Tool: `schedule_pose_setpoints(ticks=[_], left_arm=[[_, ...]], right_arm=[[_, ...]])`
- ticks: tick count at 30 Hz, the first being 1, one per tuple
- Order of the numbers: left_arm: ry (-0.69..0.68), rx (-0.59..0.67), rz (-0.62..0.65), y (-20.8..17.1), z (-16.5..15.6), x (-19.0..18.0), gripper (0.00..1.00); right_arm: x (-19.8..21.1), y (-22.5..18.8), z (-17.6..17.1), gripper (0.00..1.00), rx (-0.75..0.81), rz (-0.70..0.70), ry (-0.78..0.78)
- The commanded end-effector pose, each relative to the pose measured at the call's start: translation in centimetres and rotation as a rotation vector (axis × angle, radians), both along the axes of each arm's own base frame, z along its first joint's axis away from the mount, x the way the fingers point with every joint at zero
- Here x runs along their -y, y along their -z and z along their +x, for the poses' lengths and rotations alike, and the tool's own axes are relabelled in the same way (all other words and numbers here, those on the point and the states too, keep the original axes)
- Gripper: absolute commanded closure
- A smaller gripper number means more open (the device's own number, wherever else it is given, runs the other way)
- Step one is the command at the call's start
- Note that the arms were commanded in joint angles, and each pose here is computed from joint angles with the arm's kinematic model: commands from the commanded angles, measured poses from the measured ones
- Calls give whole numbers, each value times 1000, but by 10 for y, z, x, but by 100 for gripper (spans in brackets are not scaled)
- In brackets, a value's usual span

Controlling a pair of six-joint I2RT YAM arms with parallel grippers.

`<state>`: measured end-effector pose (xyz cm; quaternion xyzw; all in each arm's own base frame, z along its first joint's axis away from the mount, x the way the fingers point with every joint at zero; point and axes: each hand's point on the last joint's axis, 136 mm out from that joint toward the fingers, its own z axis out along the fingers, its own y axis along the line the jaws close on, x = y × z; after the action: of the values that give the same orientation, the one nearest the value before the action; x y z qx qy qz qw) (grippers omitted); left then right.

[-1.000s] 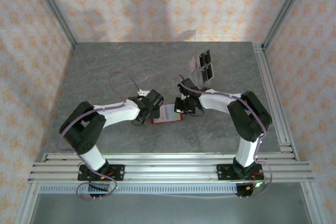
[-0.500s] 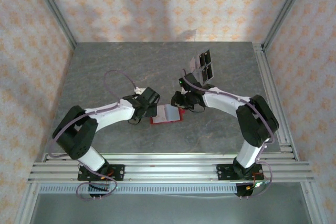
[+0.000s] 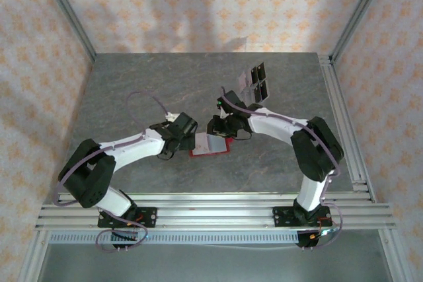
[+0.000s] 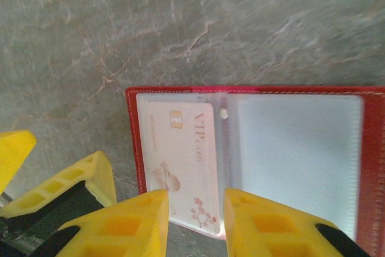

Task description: Put the credit cards into the card holder

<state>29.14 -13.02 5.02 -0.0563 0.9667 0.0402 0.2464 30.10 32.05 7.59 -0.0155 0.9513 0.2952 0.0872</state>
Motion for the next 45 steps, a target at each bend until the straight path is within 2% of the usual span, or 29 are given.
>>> schedule_pose_setpoints(ticks=[1,15,30,37,45], left_arm=[[-39,-4,33,8,-6,-12,0],[-64,-8,33,19,-16,-20,0],[-64,3,19,17,-14,-19,0],[-69,30,-20,0,-6,-17,0],[-68,24,-51,-9,6,-16,0]], right_arm=[[-13,7,-5,71,-17,-11,-43],[-24,38,-6,71,-64,-37,-39],[-36,26,-6,70,-45,-48,-73],[-7,-16,4,68,77,-93,-32],[38,-6,10,68,97,-240,-21]])
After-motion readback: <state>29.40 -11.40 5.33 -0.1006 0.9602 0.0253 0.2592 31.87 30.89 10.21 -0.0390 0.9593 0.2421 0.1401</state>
